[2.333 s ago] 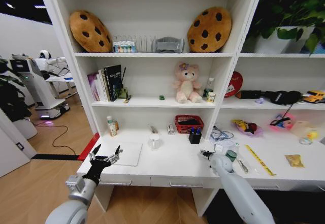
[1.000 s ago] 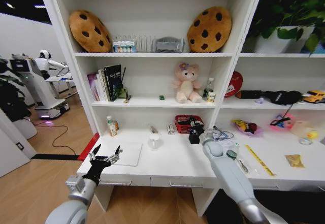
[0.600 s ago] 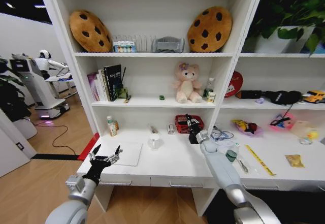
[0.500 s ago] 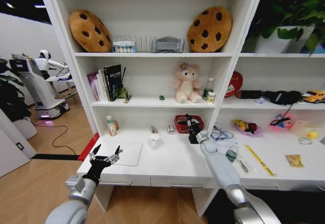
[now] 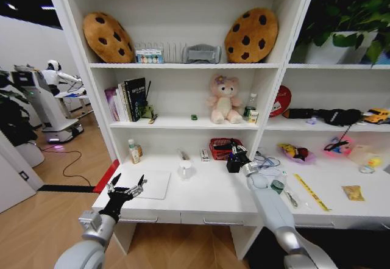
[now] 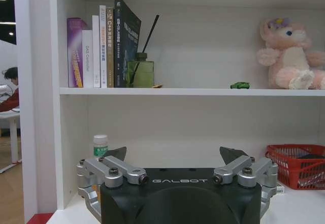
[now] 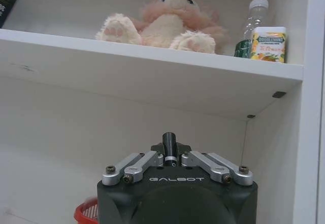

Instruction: Organize the objects on the table.

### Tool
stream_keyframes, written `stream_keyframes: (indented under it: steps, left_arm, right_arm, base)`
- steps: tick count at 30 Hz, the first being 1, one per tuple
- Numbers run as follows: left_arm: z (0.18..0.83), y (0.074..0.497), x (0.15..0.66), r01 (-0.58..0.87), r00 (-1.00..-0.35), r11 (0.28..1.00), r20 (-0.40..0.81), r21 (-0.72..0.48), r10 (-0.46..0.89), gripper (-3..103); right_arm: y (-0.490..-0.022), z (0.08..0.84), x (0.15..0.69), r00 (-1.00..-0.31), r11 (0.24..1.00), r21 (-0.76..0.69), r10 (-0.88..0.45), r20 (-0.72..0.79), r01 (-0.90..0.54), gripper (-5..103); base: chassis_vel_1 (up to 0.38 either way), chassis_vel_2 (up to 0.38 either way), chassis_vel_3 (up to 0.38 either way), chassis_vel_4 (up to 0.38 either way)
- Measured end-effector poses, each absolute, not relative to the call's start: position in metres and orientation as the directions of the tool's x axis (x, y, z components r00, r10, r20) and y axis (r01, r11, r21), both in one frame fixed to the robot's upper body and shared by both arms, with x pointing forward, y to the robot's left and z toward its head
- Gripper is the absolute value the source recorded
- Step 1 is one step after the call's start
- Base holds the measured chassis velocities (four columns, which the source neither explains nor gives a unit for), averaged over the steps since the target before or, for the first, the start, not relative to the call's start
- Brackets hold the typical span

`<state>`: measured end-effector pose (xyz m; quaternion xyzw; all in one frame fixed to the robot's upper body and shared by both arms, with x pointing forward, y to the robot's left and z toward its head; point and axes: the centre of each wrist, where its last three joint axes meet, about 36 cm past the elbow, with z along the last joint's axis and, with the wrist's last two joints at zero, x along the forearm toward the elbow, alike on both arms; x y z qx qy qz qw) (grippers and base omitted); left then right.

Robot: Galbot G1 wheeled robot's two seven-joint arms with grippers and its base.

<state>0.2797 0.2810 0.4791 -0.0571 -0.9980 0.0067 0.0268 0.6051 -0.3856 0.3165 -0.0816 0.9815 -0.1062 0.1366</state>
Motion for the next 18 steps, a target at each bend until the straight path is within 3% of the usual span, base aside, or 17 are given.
stream_keyframes:
  steps: [18]
  left_arm:
    - [0.479, 0.281, 0.280, 0.114, -0.992, 0.993, 0.053, -0.016, 0.114, 100]
  right_arm:
    - [-0.379, 0.313, 0.621, -0.950, 0.975, -0.175, -0.177, -0.257, -0.134, 10]
  base:
    - [0.000, 0.000, 0.000, 0.000]
